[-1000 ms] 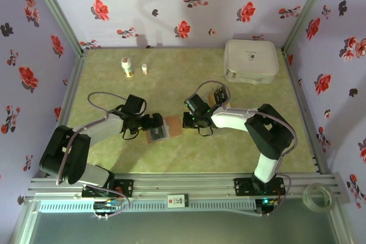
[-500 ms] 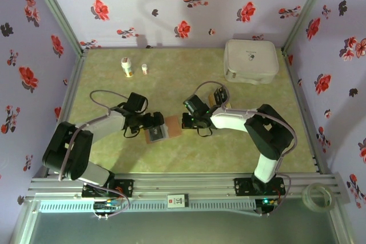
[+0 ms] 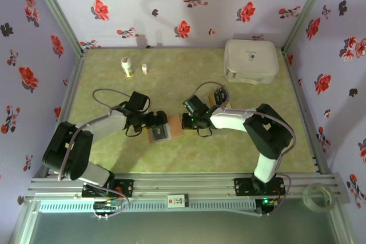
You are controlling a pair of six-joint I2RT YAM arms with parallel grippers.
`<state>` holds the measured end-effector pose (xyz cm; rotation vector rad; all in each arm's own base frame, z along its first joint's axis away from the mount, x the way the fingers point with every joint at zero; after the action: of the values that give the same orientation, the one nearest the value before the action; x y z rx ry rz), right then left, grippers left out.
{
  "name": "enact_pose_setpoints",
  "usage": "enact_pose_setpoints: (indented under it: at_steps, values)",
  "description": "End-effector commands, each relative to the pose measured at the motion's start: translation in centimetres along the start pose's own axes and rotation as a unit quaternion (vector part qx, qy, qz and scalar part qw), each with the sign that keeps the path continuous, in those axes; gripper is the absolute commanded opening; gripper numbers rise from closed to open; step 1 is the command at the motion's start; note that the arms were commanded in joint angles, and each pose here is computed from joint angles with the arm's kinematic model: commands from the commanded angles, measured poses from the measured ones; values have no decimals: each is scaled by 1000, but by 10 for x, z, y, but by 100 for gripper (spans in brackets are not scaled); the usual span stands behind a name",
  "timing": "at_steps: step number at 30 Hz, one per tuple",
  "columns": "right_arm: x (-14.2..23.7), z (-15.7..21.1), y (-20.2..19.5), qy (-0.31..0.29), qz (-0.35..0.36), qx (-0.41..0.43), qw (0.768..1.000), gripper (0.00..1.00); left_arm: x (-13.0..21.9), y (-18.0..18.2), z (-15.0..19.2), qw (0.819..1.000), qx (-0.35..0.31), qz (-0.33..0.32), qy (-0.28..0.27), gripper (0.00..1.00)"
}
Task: Put the credit cards into the card holder
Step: Close the card holder at the center of the table.
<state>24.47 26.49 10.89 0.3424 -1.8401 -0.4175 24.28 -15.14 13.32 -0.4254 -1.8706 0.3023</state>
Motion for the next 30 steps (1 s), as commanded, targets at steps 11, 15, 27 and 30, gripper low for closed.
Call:
enact_pose_setpoints:
  at_steps: [11,15,27,30]
  values:
    - [-8,-6,12,-6,-7,0,1000,0,43,-55,-25,992,-32,95,-72,100]
    - [-8,-10,15,-9,-12,-3,1000,0,33,-70,-26,991,-38,111,-69,100]
    - [15,-31,-1,-38,-29,-42,998,23,1,-68,-16,994,-17,80,-74,100]
    - [22,-33,-7,-45,-24,-47,998,29,-8,-63,-11,995,-6,74,-74,100]
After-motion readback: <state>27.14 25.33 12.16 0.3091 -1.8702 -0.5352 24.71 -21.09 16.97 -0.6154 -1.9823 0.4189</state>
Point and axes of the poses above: each hand's point on the last joint's axis, 136 mm out from that joint toward the fingers, its own x axis back along the fingers, its own y axis along the line the jaws close on, z = x × y, the point moved 10 cm from there along x, back along the fingers, and after that the axes turned 9 degrees about -x, right-handed, at the moved point
